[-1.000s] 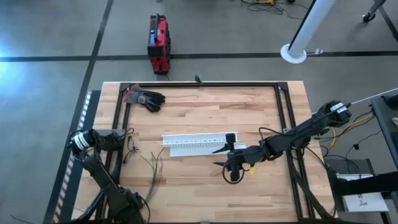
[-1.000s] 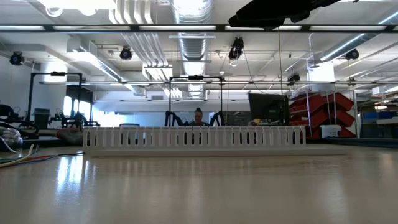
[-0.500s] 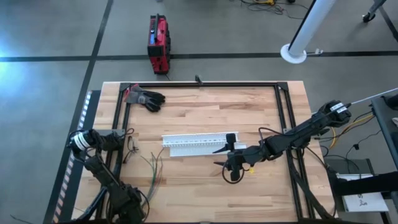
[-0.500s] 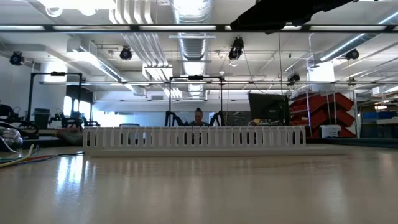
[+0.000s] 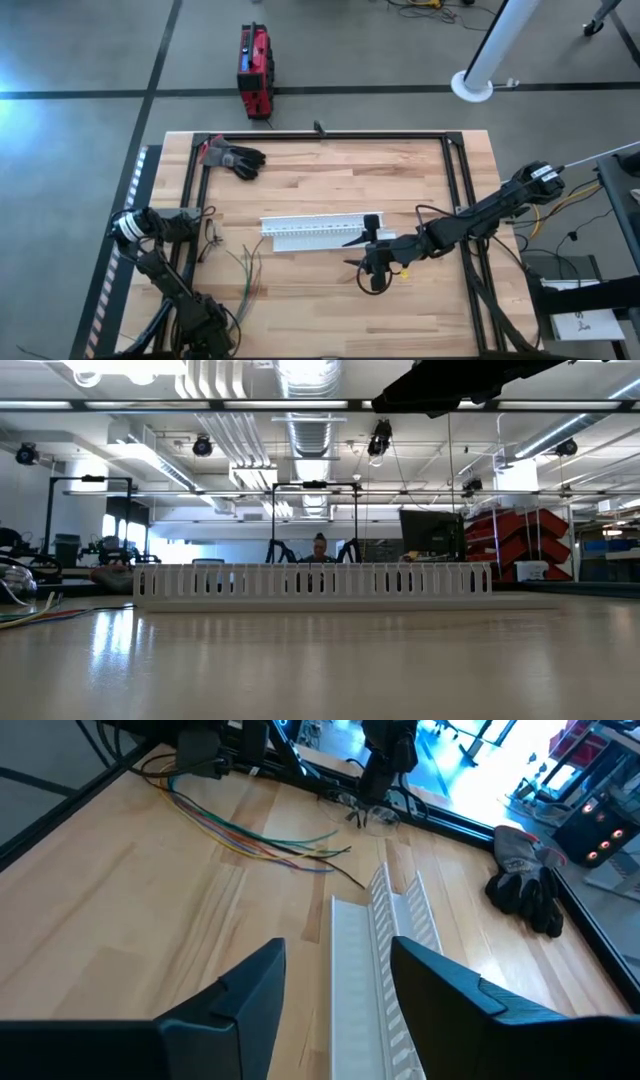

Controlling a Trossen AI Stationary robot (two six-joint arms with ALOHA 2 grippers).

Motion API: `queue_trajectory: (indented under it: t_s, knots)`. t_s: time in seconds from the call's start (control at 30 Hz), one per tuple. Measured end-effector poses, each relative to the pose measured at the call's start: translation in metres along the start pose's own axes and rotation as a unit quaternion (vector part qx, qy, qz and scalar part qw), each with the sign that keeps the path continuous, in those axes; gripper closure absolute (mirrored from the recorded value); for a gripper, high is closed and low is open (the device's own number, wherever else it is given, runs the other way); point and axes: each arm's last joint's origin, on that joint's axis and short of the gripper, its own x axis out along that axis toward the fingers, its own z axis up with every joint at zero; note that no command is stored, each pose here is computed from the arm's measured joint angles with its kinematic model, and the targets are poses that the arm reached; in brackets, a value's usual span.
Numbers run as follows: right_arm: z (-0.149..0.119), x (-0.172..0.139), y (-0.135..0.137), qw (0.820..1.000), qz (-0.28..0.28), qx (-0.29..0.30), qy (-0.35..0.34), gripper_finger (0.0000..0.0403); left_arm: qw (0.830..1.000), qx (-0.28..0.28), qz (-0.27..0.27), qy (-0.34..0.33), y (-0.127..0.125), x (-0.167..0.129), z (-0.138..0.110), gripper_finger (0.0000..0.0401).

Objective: Ziptie cables
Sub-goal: Move the loose cables to the center

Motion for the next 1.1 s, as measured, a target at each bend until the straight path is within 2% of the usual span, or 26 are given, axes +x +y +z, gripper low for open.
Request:
queue_trajectory:
  t_s: [0.23,0.47,0.67,0.83,1.1]
  knots:
    - [0.000,0.000,0.000,1.000,0.000,-0.001,0.000,0.0235,0.999,0.026,0.008,-0.023,0.001,0.001,0.001,0.0401]
    - [0.000,0.000,0.000,1.000,0.000,-0.002,0.000,0.0240,0.999,0.005,0.005,-0.037,0.003,0.000,0.004,0.0401]
    - [0.000,0.000,0.000,1.000,0.000,-0.007,0.000,0.0238,0.993,-0.005,-0.011,-0.118,-0.008,-0.018,0.015,0.0401]
    - [0.000,0.000,0.000,1.000,-0.001,-0.009,-0.002,0.0246,0.969,0.004,-0.006,-0.246,-0.017,-0.037,0.026,0.0401]
    - [0.003,0.000,0.000,1.000,-0.002,-0.009,-0.012,0.0255,0.901,-0.038,0.045,-0.431,-0.006,-0.064,0.053,0.0401]
